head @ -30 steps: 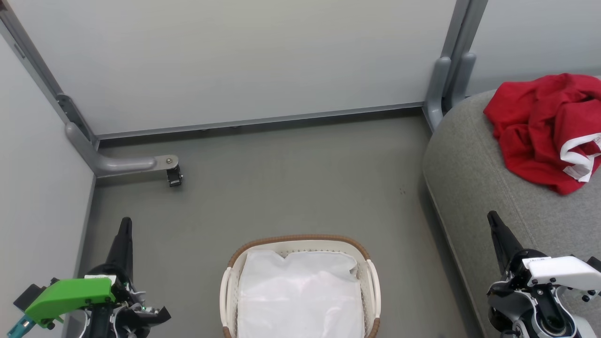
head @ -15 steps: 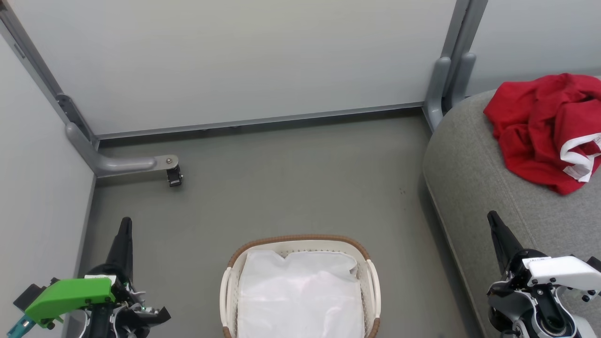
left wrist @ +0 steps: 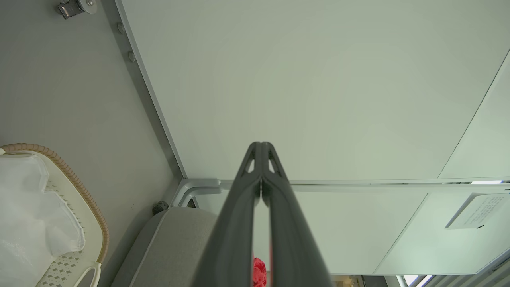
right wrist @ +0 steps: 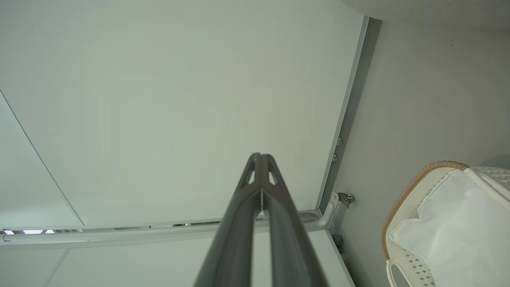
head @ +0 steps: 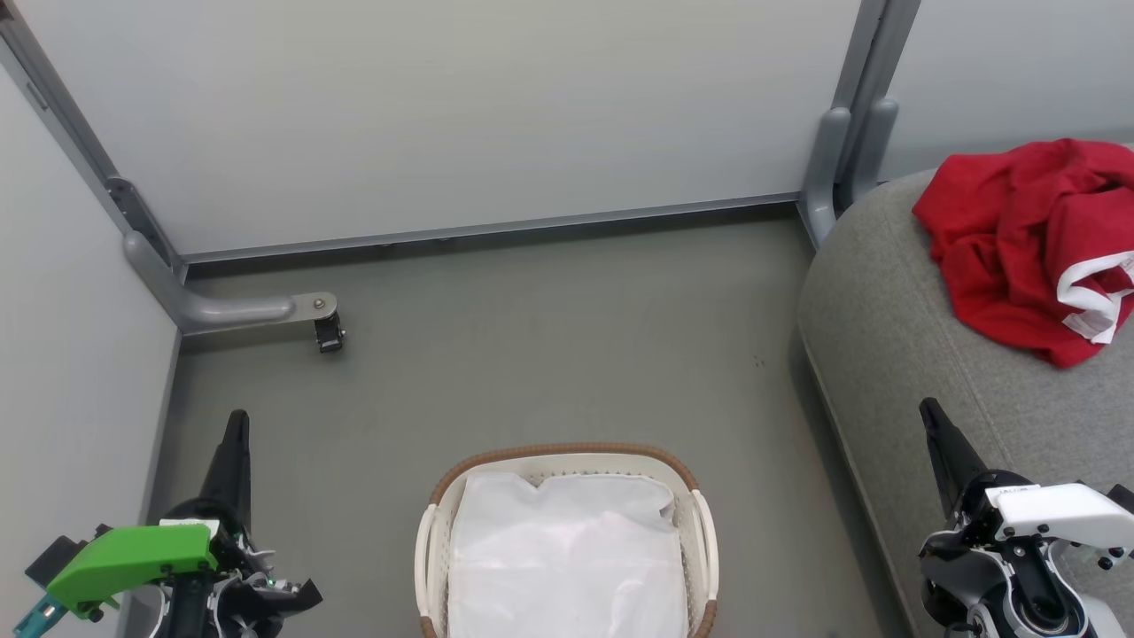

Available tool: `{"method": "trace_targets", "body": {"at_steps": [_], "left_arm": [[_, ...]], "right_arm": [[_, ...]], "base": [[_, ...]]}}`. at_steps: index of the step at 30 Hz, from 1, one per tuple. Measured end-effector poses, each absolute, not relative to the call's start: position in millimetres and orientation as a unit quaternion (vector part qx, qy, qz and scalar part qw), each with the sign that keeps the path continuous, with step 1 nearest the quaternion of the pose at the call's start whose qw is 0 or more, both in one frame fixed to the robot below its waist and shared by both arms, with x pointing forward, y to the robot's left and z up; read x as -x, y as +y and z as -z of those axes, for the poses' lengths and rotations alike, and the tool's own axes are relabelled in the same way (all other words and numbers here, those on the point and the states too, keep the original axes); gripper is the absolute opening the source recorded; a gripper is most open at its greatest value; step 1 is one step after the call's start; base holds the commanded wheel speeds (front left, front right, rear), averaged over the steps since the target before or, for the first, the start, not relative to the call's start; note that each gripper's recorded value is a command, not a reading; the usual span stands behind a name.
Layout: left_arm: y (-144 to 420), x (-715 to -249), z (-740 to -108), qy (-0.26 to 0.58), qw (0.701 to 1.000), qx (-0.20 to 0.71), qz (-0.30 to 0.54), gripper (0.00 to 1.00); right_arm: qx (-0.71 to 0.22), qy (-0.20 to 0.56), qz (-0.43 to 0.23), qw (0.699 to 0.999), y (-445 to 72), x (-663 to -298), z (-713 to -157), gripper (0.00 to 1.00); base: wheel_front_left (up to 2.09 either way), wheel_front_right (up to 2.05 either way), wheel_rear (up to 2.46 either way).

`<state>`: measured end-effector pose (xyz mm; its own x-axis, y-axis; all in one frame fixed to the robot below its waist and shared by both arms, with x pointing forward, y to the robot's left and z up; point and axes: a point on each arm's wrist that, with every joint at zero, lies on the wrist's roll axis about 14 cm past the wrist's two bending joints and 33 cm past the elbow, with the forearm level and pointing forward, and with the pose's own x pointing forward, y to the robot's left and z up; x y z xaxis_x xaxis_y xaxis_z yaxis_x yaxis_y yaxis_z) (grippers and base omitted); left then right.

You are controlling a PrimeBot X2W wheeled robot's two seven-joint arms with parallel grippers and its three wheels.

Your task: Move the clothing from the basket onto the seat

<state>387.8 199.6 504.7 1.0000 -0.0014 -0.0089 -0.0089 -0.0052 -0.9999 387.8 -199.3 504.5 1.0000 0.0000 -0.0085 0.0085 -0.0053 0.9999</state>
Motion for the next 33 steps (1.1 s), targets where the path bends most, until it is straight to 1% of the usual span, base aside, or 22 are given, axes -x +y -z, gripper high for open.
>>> {"method": "trace_targets", "body": {"at_steps": [33], "left_arm": [[199.8,-387.7,-504.7,0.003,0.705,0.71,-0.003,0.0]], "right_arm": [[-0.709,0.003,0.003,0.705,-199.3,-387.9,-504.5,0.0]], "base": [[0.0,0.0,0.0]]}}
